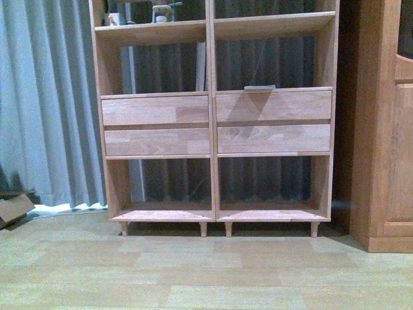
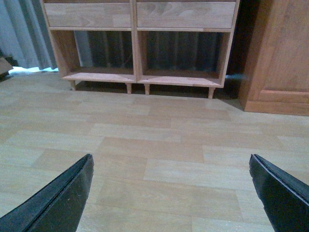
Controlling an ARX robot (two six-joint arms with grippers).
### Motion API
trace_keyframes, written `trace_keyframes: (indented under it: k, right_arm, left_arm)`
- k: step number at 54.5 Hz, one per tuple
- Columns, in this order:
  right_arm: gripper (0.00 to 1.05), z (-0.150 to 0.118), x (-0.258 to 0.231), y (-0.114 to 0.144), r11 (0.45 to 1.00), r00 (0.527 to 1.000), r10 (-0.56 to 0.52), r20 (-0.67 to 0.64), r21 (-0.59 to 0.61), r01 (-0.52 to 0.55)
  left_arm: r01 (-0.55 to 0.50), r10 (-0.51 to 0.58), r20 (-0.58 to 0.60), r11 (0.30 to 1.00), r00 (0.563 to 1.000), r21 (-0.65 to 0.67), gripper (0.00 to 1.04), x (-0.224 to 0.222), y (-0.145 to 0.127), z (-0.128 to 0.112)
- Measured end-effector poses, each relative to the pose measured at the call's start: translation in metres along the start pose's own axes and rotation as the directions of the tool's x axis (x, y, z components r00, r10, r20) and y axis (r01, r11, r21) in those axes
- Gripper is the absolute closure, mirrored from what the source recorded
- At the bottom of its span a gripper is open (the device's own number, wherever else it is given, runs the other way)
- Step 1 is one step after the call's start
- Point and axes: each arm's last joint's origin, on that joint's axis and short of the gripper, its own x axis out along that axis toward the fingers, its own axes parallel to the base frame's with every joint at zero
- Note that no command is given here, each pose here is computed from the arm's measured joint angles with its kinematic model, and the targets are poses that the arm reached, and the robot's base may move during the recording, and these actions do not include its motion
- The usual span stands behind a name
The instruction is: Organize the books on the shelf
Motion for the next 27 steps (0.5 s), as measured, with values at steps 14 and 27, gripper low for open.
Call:
trace_keyframes:
  k: [14,27]
  right_arm:
    - [0.07,0.0000,0.0000,0.0000,1.000,1.000,0.000,0.000,0.000,0.000]
    - [0.07,0.0000,0.0000,0.0000,1.000,1.000,0.000,0.000,0.000,0.000]
  left_arm:
    - [0.000,0.000,0.000,1.000,1.000,0.000,0.07,0.0000,0.0000,0.0000]
    - [0.000,0.000,0.000,1.000,1.000,0.000,0.07,0.0000,0.0000,0.0000]
